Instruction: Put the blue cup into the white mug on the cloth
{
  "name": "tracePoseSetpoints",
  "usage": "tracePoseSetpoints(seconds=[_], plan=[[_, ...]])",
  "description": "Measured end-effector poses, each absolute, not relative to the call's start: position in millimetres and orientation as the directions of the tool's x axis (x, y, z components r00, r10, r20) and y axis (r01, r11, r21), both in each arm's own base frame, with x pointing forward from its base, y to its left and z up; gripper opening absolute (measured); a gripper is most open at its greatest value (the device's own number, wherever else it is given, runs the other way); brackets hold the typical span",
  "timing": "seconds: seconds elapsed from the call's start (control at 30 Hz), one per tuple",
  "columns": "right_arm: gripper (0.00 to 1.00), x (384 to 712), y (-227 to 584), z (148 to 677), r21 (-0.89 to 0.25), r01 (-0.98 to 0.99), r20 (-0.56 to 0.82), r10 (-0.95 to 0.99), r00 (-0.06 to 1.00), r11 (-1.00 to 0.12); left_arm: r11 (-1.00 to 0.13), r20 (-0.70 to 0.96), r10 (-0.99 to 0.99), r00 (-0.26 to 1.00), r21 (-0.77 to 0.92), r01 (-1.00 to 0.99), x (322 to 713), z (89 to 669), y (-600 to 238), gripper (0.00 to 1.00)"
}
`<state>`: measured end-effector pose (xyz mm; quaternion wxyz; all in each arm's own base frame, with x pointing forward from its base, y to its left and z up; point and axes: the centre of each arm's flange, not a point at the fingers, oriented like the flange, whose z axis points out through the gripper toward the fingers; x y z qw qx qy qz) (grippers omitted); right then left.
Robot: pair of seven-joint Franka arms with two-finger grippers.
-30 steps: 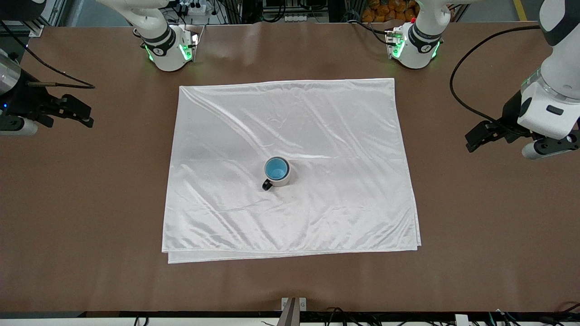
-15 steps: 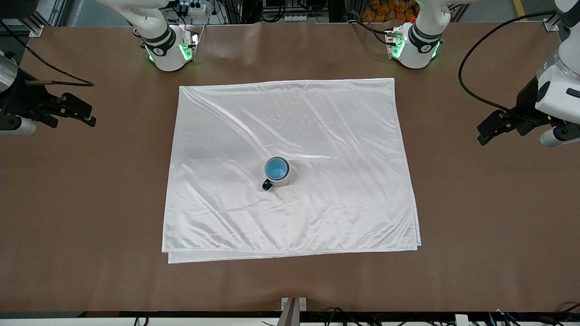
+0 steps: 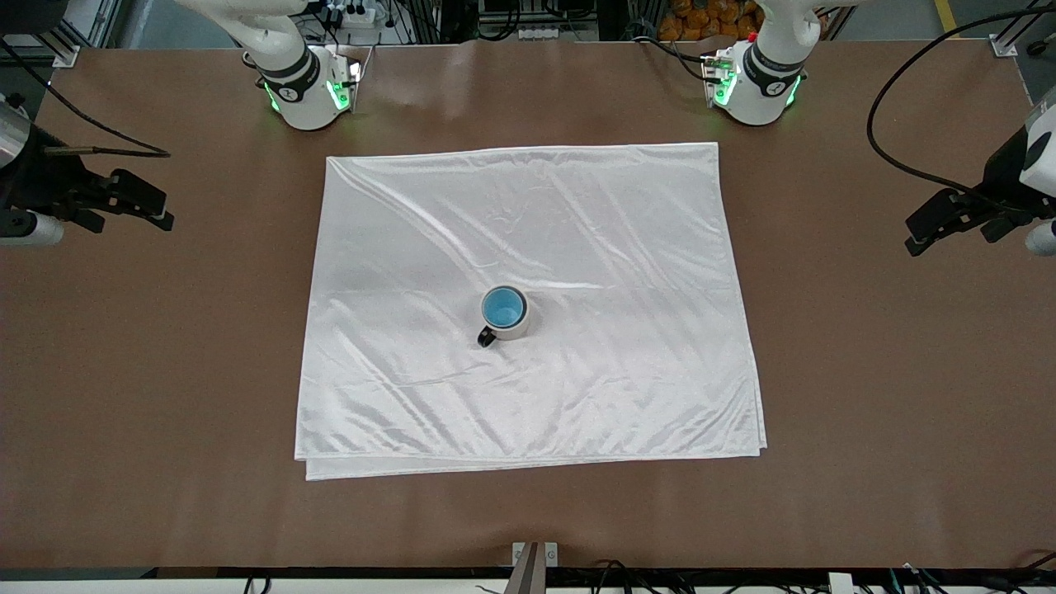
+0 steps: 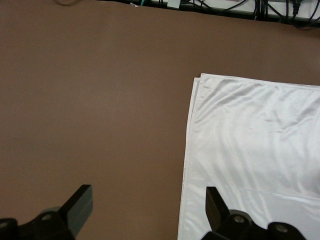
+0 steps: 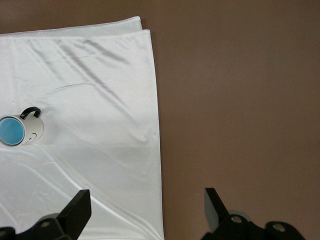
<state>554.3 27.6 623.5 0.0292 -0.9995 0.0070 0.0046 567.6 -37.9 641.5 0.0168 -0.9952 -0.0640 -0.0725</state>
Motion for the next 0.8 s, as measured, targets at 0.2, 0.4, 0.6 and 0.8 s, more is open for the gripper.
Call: tracePoseSetpoints(seconds=[0.2,0.4,0.6,0.8], plan=[[1.00,554.4,27.5,623.5,-0.058,-0.014,-0.010,-0.014,1.000,-0.998,-0.991,0.147,0.125,0.981,-0.021,0.130,567.7,641.6,-38.1,1.00],[1.00,554.4,27.5,623.3,-0.058,-0.014,-0.010,-0.014,1.000,-0.998,-0.992,0.148,0.123,0.981,-0.021,0.127,567.6,641.7,-39.5,1.00],[1.00,554.3,27.4,622.9,-0.058,-0.015,-0.011,-0.014,1.000,-0.998,-0.992,0.148,0.120,0.982,-0.020,0.124,567.5,641.8,-41.5,1.00],[1.00,554.4,27.2,622.9,-0.058,-0.015,-0.011,-0.014,1.000,-0.998,-0.992,0.148,0.119,0.982,-0.020,0.123,567.4,641.8,-41.9,1.00]])
